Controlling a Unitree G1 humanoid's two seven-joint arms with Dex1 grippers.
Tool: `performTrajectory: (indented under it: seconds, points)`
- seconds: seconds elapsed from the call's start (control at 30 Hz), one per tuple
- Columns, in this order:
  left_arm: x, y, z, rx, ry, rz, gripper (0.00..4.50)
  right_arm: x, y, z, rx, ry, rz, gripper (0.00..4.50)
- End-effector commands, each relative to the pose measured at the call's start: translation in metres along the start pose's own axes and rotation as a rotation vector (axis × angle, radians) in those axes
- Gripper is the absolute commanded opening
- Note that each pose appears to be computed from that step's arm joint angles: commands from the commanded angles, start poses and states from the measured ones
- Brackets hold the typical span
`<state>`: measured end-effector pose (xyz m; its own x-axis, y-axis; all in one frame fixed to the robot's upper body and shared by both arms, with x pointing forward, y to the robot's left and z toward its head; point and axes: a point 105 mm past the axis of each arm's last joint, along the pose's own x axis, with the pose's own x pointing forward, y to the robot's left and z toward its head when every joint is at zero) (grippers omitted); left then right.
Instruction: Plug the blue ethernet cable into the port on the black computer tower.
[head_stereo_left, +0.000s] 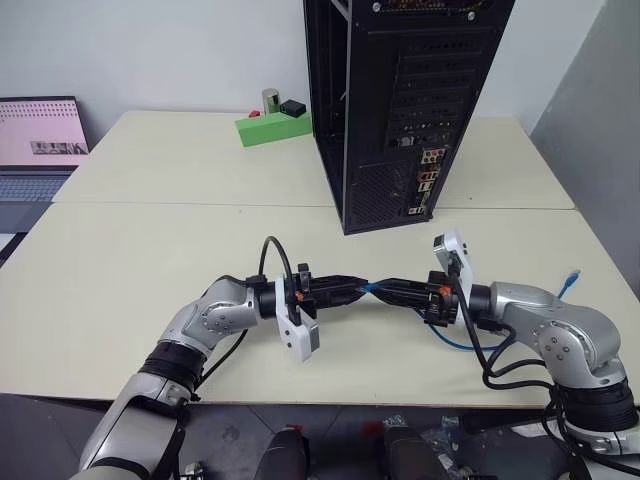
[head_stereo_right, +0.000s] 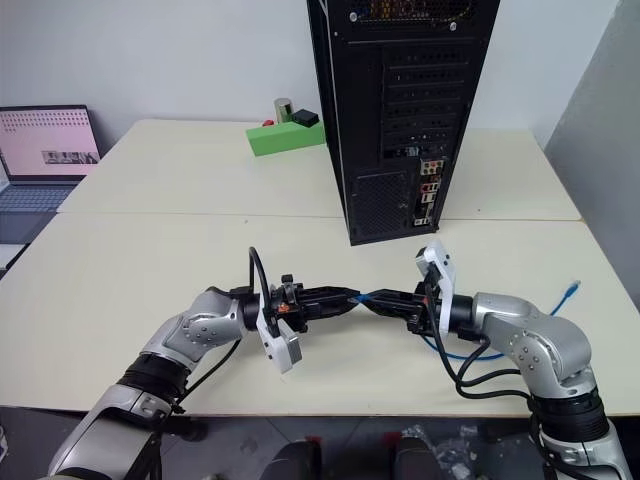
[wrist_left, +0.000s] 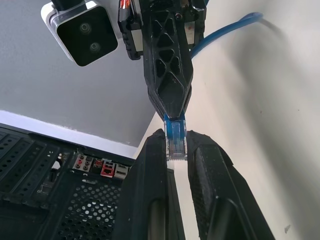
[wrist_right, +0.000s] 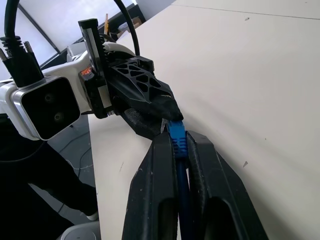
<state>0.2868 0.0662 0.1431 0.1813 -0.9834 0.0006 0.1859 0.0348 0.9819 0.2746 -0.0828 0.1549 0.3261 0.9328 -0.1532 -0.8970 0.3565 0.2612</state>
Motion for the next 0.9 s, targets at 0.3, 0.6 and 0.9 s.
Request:
performTrajectory:
  seconds: [0.3,0.6,0.9]
  points:
    - [-0.006,-0.001,-0.008,-0.178,0.067,0.041,2.14,-0.001,0.004,0.012,-0.047,-0.004,0.035,0.02]
    - [-0.011,-0.003,-0.054,-0.705,0.316,0.237,3.46,-0.034,-0.032,0.029,-0.168,-0.053,-0.222,0.02]
    - [0.049,0.044,-0.055,-0.963,0.356,0.508,3.46,-0.056,-0.081,0.063,-0.324,-0.19,-0.632,0.01]
